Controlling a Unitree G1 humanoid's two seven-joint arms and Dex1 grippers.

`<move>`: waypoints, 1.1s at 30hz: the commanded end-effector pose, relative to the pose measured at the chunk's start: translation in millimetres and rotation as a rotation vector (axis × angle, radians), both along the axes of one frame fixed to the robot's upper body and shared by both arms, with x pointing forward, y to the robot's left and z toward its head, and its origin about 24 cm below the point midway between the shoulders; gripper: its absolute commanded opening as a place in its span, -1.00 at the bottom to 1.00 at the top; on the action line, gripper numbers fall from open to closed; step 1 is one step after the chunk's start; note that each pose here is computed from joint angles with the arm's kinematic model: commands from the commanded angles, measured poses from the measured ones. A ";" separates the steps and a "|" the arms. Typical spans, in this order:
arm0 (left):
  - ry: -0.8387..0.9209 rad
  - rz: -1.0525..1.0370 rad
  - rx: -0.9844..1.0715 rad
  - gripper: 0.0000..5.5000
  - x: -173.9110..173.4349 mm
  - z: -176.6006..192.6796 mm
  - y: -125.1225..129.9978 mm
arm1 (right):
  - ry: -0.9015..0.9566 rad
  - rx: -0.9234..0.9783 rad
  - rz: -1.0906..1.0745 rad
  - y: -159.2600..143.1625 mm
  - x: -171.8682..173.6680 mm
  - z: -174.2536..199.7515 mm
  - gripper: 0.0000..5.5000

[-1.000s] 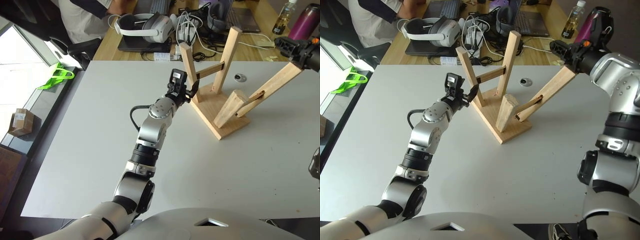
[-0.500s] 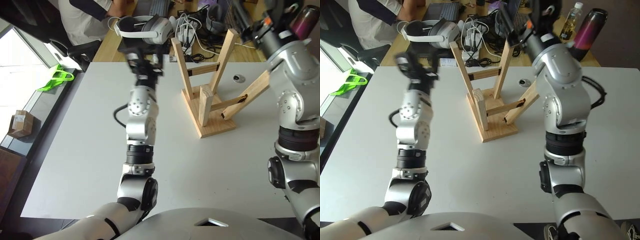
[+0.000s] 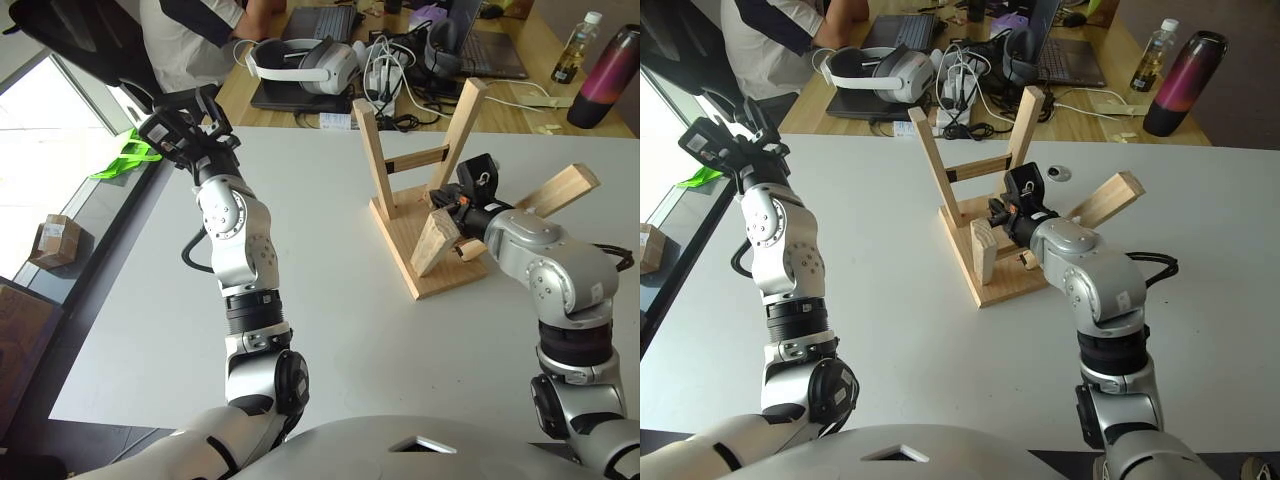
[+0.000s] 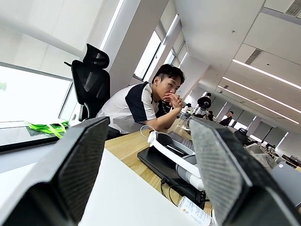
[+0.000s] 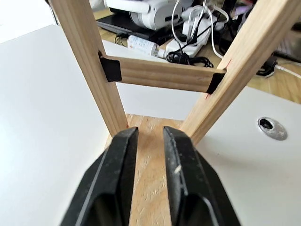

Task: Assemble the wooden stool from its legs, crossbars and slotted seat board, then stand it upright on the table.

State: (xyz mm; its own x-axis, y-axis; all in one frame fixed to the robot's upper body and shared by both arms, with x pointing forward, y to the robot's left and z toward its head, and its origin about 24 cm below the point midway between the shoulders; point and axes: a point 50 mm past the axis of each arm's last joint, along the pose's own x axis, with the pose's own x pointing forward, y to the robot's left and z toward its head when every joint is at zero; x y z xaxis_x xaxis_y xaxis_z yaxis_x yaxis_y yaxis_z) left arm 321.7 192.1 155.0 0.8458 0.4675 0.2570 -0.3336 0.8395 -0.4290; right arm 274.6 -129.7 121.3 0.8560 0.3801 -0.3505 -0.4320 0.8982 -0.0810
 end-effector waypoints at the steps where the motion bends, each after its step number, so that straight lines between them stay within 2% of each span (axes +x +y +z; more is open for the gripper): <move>1: 0.007 -0.038 0.021 0.13 -0.4 -2.6 -6.4 | -0.189 0.068 0.101 7.5 -4.7 11.6 -0.64; 4: 0.009 -0.068 0.052 0.13 -4.2 -4.8 -12.1 | -0.360 0.165 0.137 -11.4 -11.0 46.8 -0.64; 6: 0.015 -0.076 0.063 0.13 -7.8 -7.3 -13.9 | -0.360 0.181 0.130 -34.6 -16.9 53.5 -0.64; 8: 0.023 -0.086 0.063 0.13 -10.1 -9.2 -16.9 | -0.159 0.204 0.082 -59.4 -25.7 33.6 -0.76; 11: 0.026 -0.103 0.063 0.13 -13.2 -8.7 -21.2 | 0.445 0.117 0.090 -85.1 -63.5 -32.2 -0.96; 12: 0.031 -0.107 0.061 0.13 -14.1 -9.4 -22.0 | 0.547 0.079 0.054 -92.0 -69.9 -46.6 -0.99; 13: 0.036 -0.111 0.060 0.13 -14.6 -10.0 -22.3 | 0.530 0.048 0.021 -94.0 -64.1 -50.7 -0.99; 16: 0.044 -0.119 0.058 0.13 -14.0 -9.2 -22.9 | 0.264 -0.100 -0.005 -93.5 -23.5 -40.1 -0.99; 18: 0.045 -0.124 0.055 0.13 -13.1 -7.9 -24.3 | 0.165 -0.146 0.020 -94.8 -0.2 -35.9 -0.99; 24: 0.044 -0.142 0.053 0.13 -8.8 -4.9 -27.1 | 0.095 -0.195 0.290 -78.9 41.0 -38.5 -0.99; 26: 0.046 -0.145 0.050 0.13 -7.7 -5.3 -28.3 | -0.016 -0.156 0.313 -67.5 55.1 -26.9 -0.99; 28: 0.050 -0.154 0.049 0.13 -7.1 -6.9 -30.8 | -0.237 -0.048 0.261 -57.5 70.8 8.5 -0.99; 31: 0.062 -0.152 0.044 0.13 -8.0 -12.3 -31.8 | -0.598 0.117 0.051 -51.9 92.4 83.7 -0.99; 33: 0.067 -0.149 0.041 0.13 -7.2 -15.0 -32.8 | -0.692 0.196 -0.090 -49.9 104.1 118.8 -0.99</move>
State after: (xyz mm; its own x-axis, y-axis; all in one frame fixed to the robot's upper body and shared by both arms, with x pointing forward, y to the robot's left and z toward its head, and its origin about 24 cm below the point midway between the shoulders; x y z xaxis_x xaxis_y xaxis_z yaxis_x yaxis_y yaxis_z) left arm 313.4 162.5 144.8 0.9151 0.3326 0.2282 -0.2334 0.8981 -0.3728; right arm 369.2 -181.0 205.2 0.8833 0.4063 0.2340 -0.3608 0.9078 -0.2140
